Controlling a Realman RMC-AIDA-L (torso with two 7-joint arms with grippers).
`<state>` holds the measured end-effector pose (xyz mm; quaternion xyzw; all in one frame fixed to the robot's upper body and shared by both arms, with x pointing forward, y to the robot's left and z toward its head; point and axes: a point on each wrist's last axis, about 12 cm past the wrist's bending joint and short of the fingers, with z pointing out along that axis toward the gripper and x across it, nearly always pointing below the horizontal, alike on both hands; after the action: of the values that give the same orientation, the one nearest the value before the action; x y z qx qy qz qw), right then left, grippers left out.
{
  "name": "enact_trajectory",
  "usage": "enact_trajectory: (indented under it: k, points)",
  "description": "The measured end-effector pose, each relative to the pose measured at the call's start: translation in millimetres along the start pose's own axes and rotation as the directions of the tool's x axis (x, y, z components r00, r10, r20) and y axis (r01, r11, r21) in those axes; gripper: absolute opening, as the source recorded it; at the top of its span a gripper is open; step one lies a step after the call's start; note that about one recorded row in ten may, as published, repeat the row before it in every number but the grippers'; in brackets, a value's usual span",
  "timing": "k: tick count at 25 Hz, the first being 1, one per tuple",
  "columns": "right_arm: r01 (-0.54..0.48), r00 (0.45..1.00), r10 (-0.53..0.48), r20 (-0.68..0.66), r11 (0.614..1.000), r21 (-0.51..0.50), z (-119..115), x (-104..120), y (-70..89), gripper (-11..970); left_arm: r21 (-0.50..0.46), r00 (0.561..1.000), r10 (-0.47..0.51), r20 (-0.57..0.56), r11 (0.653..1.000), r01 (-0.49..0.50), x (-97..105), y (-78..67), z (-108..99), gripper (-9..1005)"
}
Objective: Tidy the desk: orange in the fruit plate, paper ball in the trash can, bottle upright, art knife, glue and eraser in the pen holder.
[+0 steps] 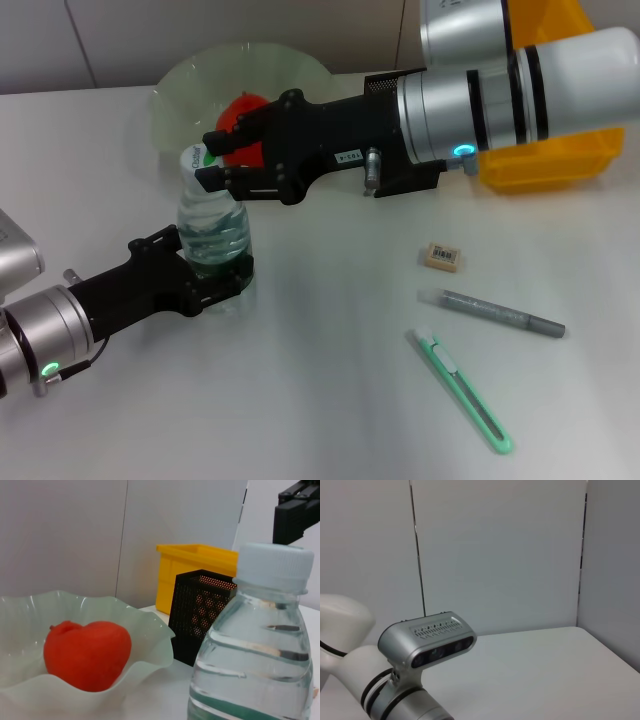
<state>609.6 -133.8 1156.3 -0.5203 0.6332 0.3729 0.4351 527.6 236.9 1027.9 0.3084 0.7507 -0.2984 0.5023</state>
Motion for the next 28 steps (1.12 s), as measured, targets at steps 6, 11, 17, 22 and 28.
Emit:
enact_trajectory:
  k: [6, 11, 17, 22, 28]
  points:
    - [-0.013, 1.0, 0.013, -0.002, 1.0, 0.009, -1.0, 2.2, -0.6, 448, 0.004, 1.0, 0.01, 0.01, 1.0, -0.01, -3.3, 0.1, 0.8, 778]
    - [-0.017, 1.0, 0.018, -0.005, 1.0, 0.014, -1.6, 3.6, -1.0, 461, 0.006, 1.0, 0.01, 0.014, 1.0, -0.01, -4.1, 0.0, 0.8, 778]
    - [-0.018, 1.0, 0.018, -0.007, 1.0, 0.017, -1.8, 4.2, -1.3, 479, 0.01, 1.0, 0.009, 0.018, 1.0, -0.009, -4.5, 0.0, 0.0, 778]
    - [-0.012, 1.0, 0.012, -0.01, 1.0, 0.018, -1.9, 3.0, -1.4, 495, 0.01, 1.0, 0.008, 0.019, 1.0, -0.009, -4.6, 0.1, -0.1, 778]
    - [0.006, 1.0, -0.006, -0.015, 1.0, 0.015, -2.6, -3.4, -1.5, 497, 0.01, 1.0, 0.008, 0.02, 1.0, -0.008, -4.5, 0.0, -0.2, 778]
